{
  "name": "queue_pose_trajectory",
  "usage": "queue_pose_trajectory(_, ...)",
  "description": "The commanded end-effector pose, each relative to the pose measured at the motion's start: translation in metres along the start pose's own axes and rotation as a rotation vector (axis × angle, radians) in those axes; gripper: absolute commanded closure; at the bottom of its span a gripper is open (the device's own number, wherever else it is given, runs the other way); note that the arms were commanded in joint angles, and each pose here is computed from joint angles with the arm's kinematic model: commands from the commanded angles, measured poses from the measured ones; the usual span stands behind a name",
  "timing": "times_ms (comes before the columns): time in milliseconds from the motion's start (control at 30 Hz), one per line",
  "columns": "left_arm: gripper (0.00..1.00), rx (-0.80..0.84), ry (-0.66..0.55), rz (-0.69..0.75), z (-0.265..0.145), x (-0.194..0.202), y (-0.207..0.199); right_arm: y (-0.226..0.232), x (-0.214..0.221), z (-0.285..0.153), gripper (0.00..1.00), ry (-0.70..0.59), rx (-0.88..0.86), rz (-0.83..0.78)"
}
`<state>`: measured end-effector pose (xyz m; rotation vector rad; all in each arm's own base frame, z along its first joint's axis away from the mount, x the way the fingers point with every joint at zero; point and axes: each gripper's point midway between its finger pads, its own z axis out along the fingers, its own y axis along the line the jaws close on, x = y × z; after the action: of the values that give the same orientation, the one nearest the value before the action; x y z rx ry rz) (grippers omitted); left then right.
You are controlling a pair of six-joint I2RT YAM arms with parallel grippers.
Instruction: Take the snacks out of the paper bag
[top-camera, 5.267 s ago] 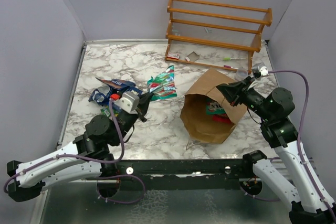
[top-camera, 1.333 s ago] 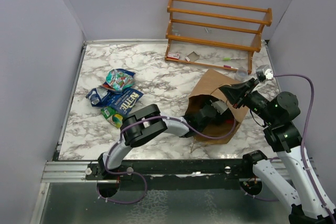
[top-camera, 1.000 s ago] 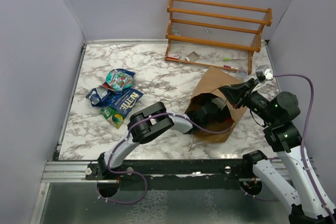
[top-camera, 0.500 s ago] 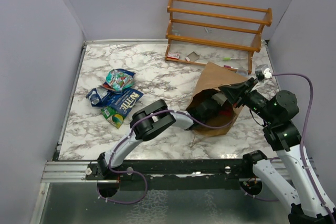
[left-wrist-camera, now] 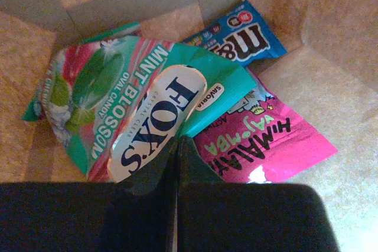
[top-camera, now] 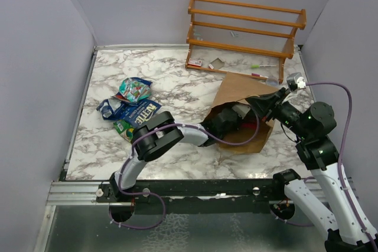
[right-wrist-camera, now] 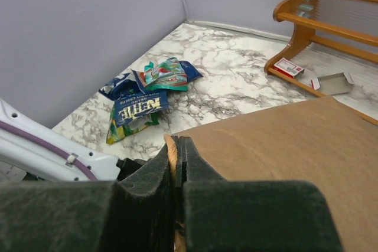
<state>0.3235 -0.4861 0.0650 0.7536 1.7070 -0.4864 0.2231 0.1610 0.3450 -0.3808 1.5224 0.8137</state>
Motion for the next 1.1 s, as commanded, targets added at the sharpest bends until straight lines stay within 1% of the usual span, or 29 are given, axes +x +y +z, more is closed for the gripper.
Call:
queue_pose_trajectory(0,1.00,0.058,-0.096,-0.013,-0.025,-0.053,-0.015,0.004,-0.014,-0.002,0.98,-0.035,-0.009,-0.032)
queue_pose_trajectory(167,1.00,0.106,-0.113,0.017,-0.055,-0.062,-0.036,0.001,-0.011,0.000,0.98,-0.029,0.003,-0.032)
queue_pose_trajectory(367,1.00,0.115,-0.123,0.083,-0.098,-0.058,-0.054,-0.004,-0.015,0.000,0.98,-0.040,0.031,-0.050)
queue_pose_trajectory(533,1.00,0.100,-0.121,0.065,-0.130,-0.057,-0.049,-0.010,-0.022,0.000,0.98,-0.058,0.064,-0.063)
queue_pose_trajectory(800,1.00,0.140,-0.196,0.014,-0.186,-0.101,-0.041,-0.032,-0.027,0.001,0.98,-0.090,0.194,-0.024)
queue_pose_trajectory(900,1.00,0.152,-0.228,0.007,-0.206,-0.127,-0.033,-0.041,-0.028,0.002,0.98,-0.100,0.241,-0.002)
queue_pose_trajectory(1067,1.00,0.206,-0.329,-0.003,-0.249,-0.183,-0.024,-0.046,-0.031,0.008,0.98,-0.103,0.255,0.000)
